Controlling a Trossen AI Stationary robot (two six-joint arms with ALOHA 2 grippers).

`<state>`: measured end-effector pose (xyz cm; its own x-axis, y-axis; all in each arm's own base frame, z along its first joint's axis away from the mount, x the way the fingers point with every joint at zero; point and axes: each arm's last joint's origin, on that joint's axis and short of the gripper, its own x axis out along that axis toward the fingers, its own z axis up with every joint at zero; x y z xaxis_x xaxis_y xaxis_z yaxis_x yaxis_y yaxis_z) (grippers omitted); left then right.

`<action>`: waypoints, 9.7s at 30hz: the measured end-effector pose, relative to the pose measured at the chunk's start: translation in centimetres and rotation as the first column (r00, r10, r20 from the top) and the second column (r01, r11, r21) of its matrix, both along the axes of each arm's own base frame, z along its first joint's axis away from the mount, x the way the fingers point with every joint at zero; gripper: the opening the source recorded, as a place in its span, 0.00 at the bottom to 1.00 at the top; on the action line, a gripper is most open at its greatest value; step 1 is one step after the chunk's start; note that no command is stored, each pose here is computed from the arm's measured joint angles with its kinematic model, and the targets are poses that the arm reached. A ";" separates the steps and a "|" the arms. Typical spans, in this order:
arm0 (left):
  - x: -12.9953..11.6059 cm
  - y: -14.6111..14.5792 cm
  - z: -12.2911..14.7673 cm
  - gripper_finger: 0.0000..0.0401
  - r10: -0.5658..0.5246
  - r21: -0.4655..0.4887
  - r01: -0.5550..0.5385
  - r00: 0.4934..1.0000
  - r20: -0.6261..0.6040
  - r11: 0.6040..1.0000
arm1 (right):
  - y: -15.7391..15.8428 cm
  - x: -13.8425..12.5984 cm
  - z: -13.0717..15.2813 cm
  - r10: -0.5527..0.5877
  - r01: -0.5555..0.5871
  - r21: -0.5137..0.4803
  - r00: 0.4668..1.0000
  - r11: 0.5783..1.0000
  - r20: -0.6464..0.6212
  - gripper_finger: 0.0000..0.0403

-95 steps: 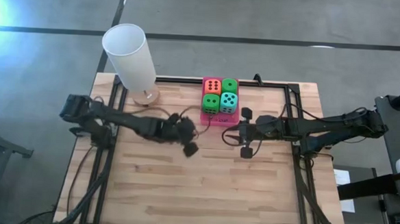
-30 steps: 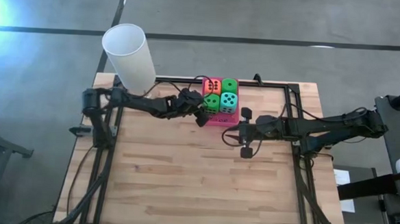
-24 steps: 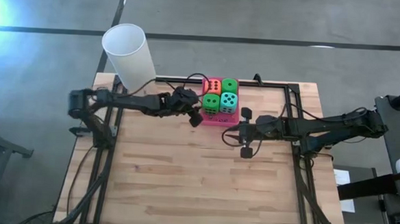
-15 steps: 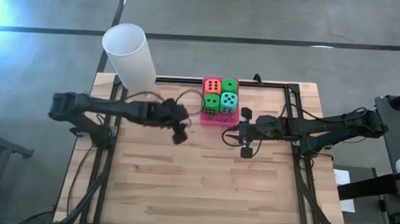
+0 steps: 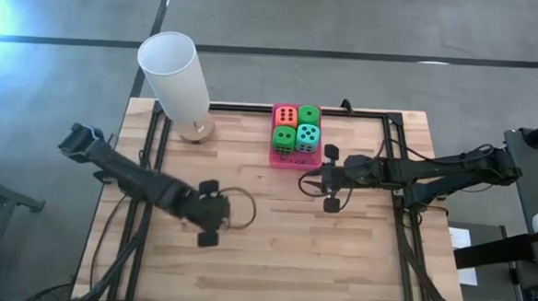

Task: Pick & Place Dice
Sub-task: Put the small purple dice into the red container, then return to Home Position

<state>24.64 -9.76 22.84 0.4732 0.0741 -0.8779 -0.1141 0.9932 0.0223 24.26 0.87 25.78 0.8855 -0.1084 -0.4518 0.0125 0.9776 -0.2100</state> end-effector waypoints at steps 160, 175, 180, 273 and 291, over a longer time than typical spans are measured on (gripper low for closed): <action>13.0 18.2 -6.3 0.13 0.324 0.163 -0.468 0.785 0.529 0.868 | 0.0 -0.1 -0.2 -0.002 0.002 0.007 1.000 1.000 -0.008 0.16; 12.9 18.4 -6.5 0.26 0.387 0.101 -0.507 0.757 0.527 0.856 | 0.0 -0.1 -0.2 -0.002 0.002 0.007 1.000 1.000 -0.009 0.16; 12.9 18.7 -6.9 0.27 0.399 0.101 -0.516 0.758 0.516 0.851 | 0.0 -0.1 -0.2 -0.002 0.002 0.007 1.000 1.000 -0.008 0.16; -12.8 9.1 -1.9 0.00 0.084 0.024 -0.263 0.392 0.916 0.964 | 1.5 -14.7 2.3 0.127 -0.258 0.134 0.785 0.957 0.607 0.02; -14.4 9.4 -1.4 0.00 0.046 0.047 -0.268 0.330 0.943 0.962 | 0.5 -18.0 0.8 0.106 -0.292 0.129 0.669 0.948 0.735 0.02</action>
<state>10.24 -0.39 21.40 0.9310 0.3281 0.1600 -0.3237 0.9447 -0.0533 6.24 1.40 26.57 0.9331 0.1270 0.3364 -0.1334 0.9911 -0.0042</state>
